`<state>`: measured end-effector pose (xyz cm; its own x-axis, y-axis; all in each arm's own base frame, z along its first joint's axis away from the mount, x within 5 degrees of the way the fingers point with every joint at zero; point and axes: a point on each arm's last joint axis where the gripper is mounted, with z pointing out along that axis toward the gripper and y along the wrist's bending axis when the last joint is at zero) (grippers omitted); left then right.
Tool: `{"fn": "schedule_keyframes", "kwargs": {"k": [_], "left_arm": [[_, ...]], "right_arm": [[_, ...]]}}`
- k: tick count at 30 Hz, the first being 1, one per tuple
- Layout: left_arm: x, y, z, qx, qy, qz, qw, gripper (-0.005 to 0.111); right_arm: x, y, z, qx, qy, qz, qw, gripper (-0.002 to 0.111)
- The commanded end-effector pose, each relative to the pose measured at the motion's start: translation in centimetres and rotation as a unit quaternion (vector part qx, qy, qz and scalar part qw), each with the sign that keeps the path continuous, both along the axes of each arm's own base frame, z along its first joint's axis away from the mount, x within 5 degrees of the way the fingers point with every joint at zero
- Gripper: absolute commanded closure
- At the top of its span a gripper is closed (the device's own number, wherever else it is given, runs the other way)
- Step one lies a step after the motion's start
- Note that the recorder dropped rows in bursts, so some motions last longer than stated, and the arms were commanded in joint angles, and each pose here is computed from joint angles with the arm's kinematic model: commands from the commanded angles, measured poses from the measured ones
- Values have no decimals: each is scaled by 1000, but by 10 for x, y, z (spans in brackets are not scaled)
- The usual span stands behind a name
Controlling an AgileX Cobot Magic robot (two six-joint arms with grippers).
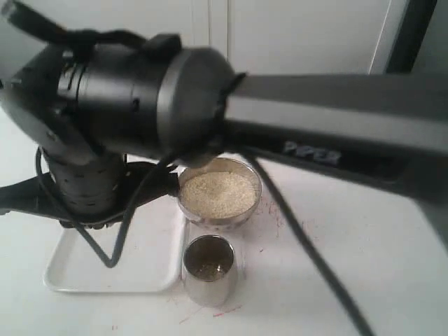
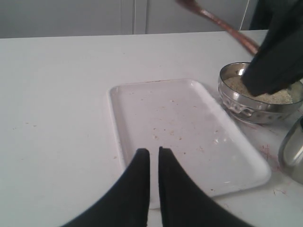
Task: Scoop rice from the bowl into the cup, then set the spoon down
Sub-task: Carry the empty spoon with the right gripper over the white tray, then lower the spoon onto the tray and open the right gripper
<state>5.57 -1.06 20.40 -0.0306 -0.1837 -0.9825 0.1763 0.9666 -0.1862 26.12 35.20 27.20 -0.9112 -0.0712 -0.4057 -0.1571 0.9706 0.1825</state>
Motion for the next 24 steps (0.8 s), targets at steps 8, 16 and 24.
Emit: {"fn": "schedule_keyframes", "kwargs": {"k": [8, 16, 24], "left_arm": [[0, 0, 2, -4, -4, -2, 1000, 92], [0, 0, 2, -4, -4, -2, 1000, 92], [0, 0, 2, -4, -4, -2, 1000, 92]], "right_arm": [[29, 20, -85, -40, -11, -66, 997, 108], [33, 22, -104, -56, -16, -79, 995, 108], [34, 23, -113, -57, -11, -91, 994, 108]]}}
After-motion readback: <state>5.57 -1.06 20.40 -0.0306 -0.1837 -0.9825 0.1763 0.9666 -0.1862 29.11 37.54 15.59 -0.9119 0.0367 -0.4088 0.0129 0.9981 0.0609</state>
